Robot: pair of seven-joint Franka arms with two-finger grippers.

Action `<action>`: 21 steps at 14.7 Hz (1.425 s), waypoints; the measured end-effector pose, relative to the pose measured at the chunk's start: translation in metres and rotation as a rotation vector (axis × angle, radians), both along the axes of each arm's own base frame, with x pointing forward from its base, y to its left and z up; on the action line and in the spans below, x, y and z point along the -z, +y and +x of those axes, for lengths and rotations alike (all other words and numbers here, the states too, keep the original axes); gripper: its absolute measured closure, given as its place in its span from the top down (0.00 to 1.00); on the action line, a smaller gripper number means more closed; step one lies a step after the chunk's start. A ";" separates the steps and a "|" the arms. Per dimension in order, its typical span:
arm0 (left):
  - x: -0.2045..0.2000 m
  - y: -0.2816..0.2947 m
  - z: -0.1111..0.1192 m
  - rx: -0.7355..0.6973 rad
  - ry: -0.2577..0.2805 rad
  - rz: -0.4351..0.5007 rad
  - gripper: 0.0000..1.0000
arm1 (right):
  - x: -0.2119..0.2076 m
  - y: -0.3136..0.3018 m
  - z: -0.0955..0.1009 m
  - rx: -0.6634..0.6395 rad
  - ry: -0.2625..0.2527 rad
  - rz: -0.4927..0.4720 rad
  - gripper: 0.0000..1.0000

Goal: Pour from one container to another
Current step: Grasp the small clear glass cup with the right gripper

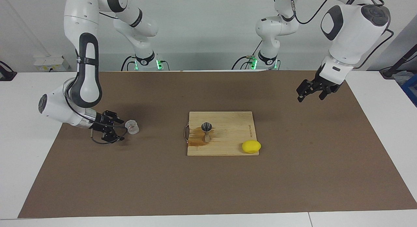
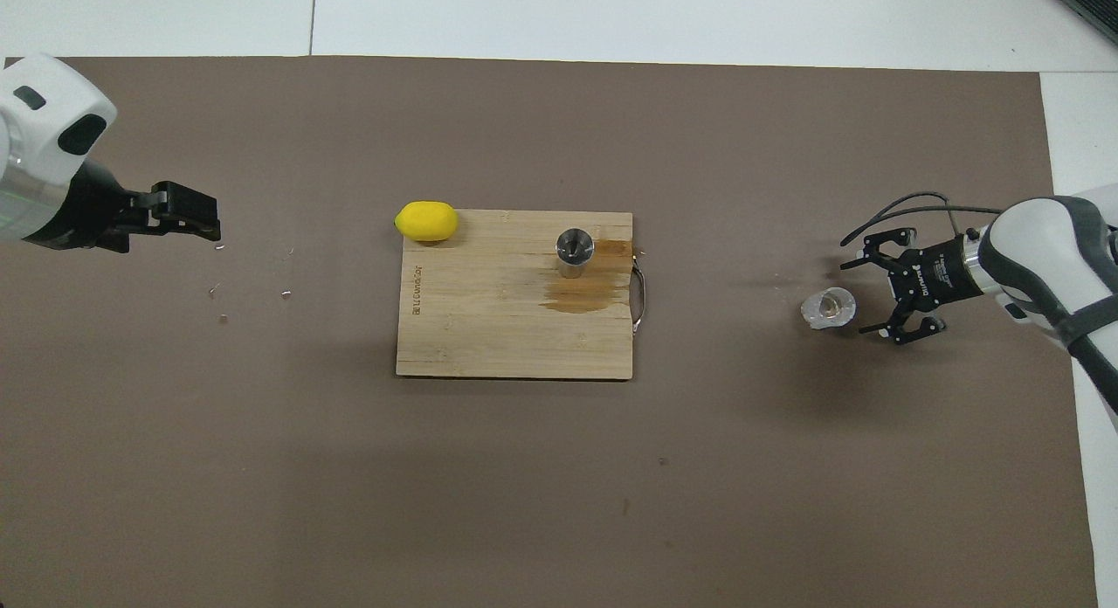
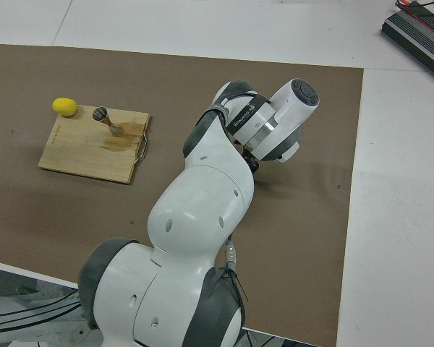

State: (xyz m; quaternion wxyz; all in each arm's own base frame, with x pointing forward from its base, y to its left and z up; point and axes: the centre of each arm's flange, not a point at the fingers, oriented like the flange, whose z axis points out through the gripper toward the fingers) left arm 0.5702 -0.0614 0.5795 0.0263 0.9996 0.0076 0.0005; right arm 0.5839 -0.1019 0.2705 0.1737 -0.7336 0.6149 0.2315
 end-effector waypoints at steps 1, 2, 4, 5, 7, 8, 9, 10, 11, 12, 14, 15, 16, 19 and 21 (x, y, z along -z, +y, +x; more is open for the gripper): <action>-0.005 0.001 -0.006 0.025 0.013 0.004 1.00 | 0.003 0.001 -0.002 0.002 0.005 0.006 1.00; -0.010 0.001 -0.012 0.054 0.027 0.008 1.00 | 0.006 0.002 -0.005 -0.006 0.006 0.010 1.00; -0.019 0.002 -0.024 0.119 0.049 0.015 1.00 | 0.009 0.005 -0.007 -0.017 0.008 0.015 1.00; -0.022 0.004 -0.028 0.144 0.055 0.029 1.00 | 0.009 0.006 -0.007 -0.021 0.007 0.016 1.00; -0.027 0.008 -0.032 0.167 0.055 0.068 1.00 | 0.009 0.008 -0.007 -0.028 0.006 0.017 1.00; -0.027 0.008 -0.032 0.171 0.054 0.076 1.00 | 0.009 0.010 -0.007 -0.030 0.005 0.018 1.00; -0.028 0.009 -0.032 0.172 0.054 0.078 1.00 | 0.008 0.012 -0.007 -0.033 0.004 0.019 1.00; -0.029 0.009 -0.033 0.173 0.051 0.080 1.00 | 0.008 0.015 -0.006 -0.038 0.003 0.020 1.00; -0.031 0.009 -0.034 0.173 0.048 0.081 1.00 | 0.007 0.019 -0.005 -0.045 0.002 0.020 1.00; -0.033 0.009 -0.035 0.174 0.045 0.082 1.00 | 0.006 0.024 -0.005 -0.049 0.000 0.022 1.00; -0.036 0.006 -0.037 0.179 0.040 0.083 1.00 | 0.004 0.029 -0.003 -0.048 -0.004 0.029 1.00; -0.038 0.005 -0.039 0.182 0.041 0.084 1.00 | 0.003 0.029 -0.003 -0.047 -0.005 0.031 0.96; -0.039 0.003 -0.040 0.186 0.049 0.084 1.00 | 0.003 0.030 -0.003 -0.047 -0.006 0.031 0.95; -0.048 0.001 -0.044 0.191 0.066 0.084 1.00 | -0.001 0.031 -0.003 -0.049 -0.013 0.030 0.63; -0.051 0.000 -0.044 0.196 0.073 0.082 1.00 | -0.008 0.030 -0.001 -0.048 -0.025 0.026 0.51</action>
